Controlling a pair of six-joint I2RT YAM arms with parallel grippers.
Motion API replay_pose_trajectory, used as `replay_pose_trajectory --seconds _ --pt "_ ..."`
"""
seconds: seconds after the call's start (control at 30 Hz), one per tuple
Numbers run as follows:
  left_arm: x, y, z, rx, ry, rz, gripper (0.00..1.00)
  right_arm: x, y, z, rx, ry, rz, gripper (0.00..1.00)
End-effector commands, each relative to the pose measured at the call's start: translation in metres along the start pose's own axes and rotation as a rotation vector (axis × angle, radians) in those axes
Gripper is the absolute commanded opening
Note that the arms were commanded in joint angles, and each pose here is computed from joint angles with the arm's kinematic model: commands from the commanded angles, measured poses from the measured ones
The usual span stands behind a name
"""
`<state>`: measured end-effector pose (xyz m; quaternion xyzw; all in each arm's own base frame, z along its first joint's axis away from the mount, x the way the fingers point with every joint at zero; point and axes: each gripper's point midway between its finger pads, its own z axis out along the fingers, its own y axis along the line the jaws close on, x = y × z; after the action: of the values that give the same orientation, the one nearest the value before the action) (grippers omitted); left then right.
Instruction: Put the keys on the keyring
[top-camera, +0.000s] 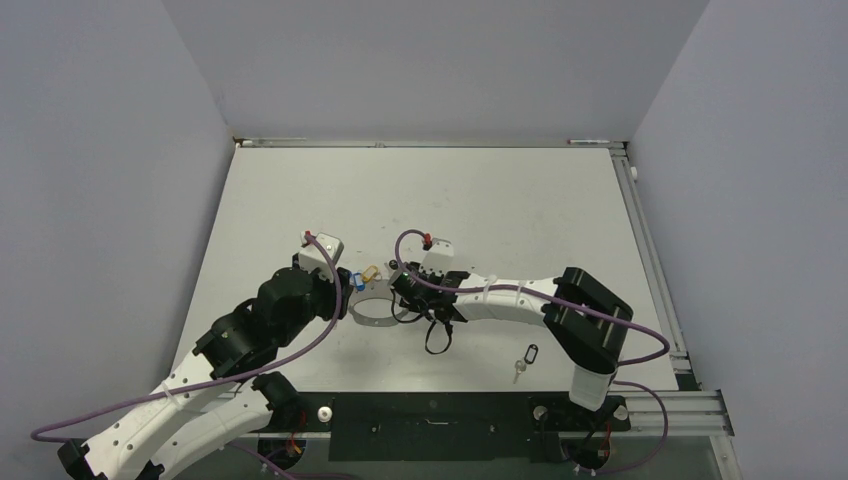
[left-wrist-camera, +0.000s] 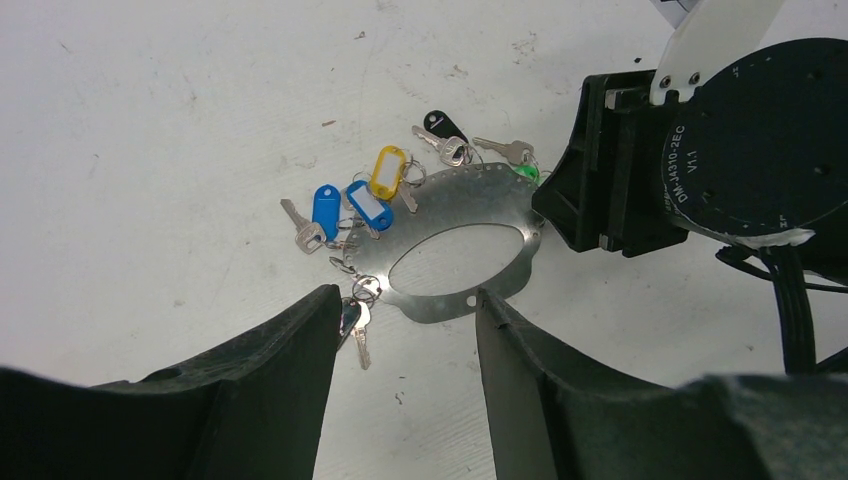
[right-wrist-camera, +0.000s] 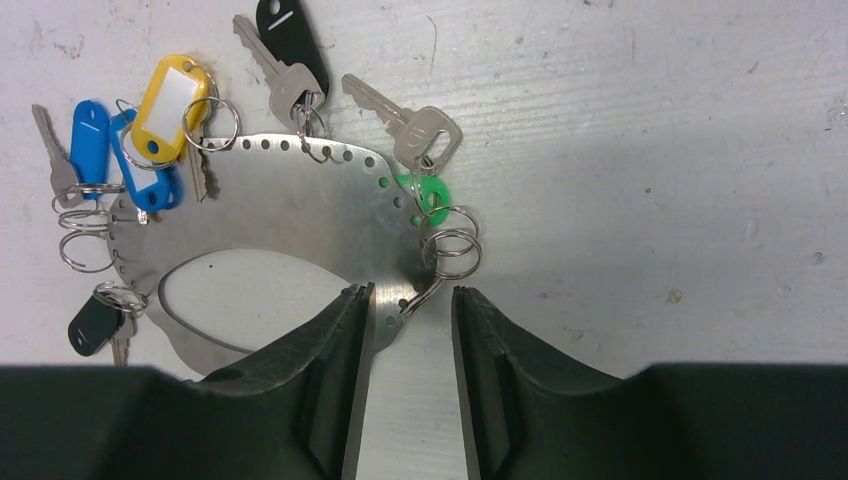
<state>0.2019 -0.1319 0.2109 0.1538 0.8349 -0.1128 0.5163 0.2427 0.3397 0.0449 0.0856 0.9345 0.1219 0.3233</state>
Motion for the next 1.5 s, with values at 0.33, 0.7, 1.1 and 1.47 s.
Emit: replay_pose_trajectory --seconds 0.33,0.7,1.1,1.47 --pt "-0.012 -0.005 0.001 0.019 -0.047 -0.004 0.49 0.004 -0.008 0.028 0.040 -0.013 0.008 0.16" --pt "-0.010 -0.005 0.004 0.014 -0.035 0.001 0.49 -0.003 -0.004 0.020 -0.027 -0.004 0.007 0.15" --pt "-0.010 -0.005 0.005 0.010 -0.031 0.003 0.49 0.019 0.000 0.016 -0.094 0.079 0.020 0.19" --pt "-0.003 -0.020 0.013 0.078 -0.027 0.013 0.50 -0.013 -0.013 -0.007 -0.146 -0.010 -0.016 0.20"
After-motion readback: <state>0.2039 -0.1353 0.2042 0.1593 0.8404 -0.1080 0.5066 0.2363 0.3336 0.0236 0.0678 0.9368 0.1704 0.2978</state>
